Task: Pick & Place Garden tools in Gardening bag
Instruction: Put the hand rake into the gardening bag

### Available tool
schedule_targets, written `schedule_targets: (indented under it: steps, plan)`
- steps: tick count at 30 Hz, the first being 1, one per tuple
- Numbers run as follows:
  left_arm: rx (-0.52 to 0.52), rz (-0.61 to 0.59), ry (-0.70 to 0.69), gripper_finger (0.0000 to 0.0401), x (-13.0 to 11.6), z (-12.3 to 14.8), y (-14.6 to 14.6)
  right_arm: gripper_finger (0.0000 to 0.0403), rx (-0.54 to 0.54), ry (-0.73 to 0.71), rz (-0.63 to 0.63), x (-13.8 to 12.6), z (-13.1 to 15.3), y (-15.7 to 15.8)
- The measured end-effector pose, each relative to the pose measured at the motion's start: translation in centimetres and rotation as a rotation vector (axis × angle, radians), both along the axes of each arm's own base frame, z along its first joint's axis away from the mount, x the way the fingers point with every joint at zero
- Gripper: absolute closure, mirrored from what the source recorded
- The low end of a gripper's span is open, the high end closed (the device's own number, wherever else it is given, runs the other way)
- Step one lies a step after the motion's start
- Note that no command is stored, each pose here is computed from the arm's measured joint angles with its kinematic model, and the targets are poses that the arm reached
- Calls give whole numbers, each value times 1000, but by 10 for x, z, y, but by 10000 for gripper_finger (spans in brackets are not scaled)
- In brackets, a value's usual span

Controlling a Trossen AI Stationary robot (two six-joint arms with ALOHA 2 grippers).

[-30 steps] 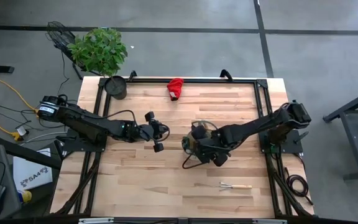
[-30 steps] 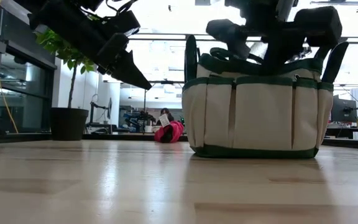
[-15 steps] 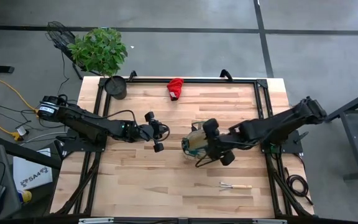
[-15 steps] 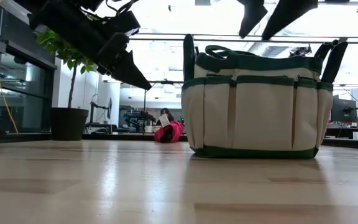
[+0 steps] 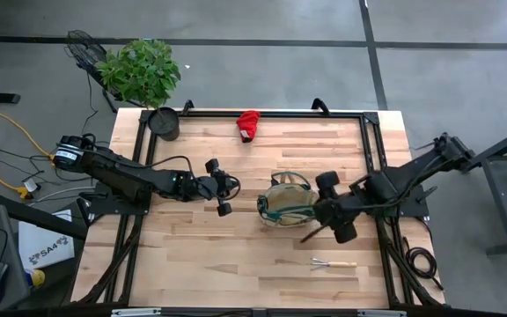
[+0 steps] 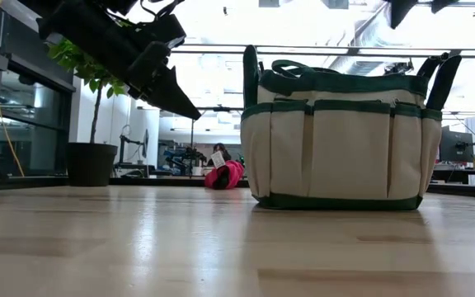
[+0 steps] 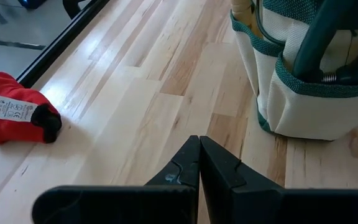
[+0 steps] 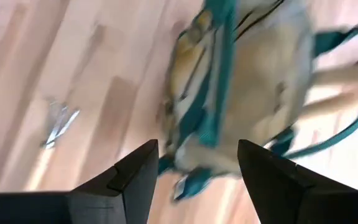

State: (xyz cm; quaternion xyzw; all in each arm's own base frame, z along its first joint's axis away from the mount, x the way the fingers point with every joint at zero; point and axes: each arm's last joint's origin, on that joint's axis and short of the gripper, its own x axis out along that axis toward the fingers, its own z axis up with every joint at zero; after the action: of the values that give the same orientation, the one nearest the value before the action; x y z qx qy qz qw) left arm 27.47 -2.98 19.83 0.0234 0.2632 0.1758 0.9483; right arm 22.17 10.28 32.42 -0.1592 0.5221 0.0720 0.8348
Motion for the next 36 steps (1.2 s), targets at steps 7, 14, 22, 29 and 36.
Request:
schedule_targets:
  steps: [7,14,22,29,36]
  plan:
    - [-12,7,-5,398,0,0,0,190,95,121,-101,-19,-13,20]
    - [-35,-16,-5,398,0,0,-1,191,130,259,-210,-41,-53,39]
    - [-30,-53,7,398,0,0,-2,190,214,292,-330,-63,-87,60]
    - [-37,-121,22,398,1,-1,-3,191,333,261,-396,-76,-101,80]
    - [-46,-192,56,398,0,-3,-5,194,320,277,-439,-86,-109,93]
